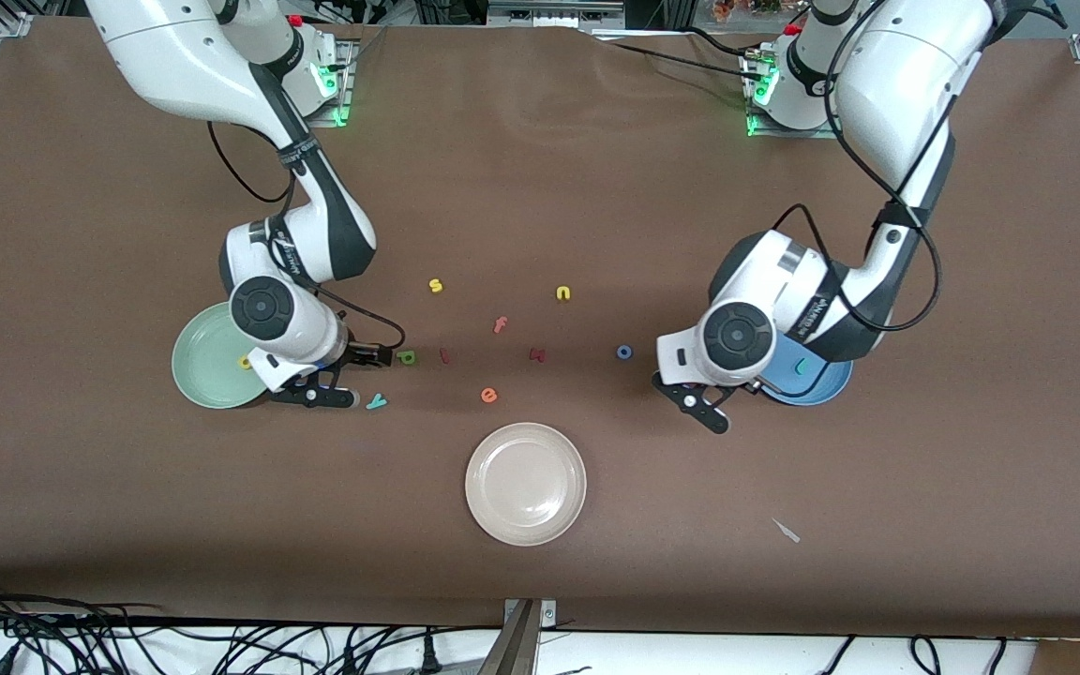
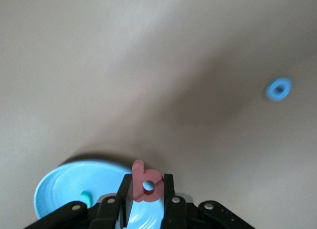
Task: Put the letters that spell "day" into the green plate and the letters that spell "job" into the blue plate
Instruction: 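Put pink b on the blue plate while the right gripper grasps green a, then grasp blue o with the left gripper while the right gripper lifts green a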
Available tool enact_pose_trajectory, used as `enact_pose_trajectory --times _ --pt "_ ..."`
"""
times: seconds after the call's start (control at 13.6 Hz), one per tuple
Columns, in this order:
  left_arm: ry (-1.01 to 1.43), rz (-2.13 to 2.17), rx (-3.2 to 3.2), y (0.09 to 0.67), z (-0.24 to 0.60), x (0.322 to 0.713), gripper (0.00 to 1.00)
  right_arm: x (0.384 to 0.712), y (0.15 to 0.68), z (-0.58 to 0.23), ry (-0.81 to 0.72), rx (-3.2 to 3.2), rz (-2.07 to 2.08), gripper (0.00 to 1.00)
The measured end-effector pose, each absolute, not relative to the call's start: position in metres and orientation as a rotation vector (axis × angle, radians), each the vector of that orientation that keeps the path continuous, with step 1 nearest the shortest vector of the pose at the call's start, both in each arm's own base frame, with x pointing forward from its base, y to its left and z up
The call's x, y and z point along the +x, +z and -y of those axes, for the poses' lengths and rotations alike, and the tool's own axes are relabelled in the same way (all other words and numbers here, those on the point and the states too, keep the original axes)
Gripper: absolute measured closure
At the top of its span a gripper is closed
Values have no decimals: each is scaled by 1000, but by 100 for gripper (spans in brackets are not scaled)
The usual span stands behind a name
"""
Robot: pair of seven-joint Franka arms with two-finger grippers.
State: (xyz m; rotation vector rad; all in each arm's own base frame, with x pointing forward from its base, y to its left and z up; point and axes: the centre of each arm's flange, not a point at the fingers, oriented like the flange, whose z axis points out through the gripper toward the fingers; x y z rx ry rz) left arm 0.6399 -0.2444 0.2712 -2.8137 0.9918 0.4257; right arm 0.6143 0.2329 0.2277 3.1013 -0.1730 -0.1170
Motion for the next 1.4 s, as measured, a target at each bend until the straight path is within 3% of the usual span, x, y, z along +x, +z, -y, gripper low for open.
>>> enact_pose_trajectory --times 0.37,0.66,0.81,0.88,1.18,1.4 --pt "564 -995 -2819 245 162 629 72 600 197 -276 -57 3114 248 0" --pt "480 -1014 -2865 209 132 604 72 599 184 -278 -53 3117 247 3" --pt "466 -1029 -2869 201 134 597 72 597 183 -283 -61 3128 250 12" --pt "462 -1034 -2869 200 136 595 68 595 182 -286 -67 3133 245 14" --pt "396 -1035 -2861 229 141 600 30 592 180 -290 -77 3136 240 23" --pt "342 -1025 -2869 272 178 594 0 591 177 -290 -84 3133 240 36"
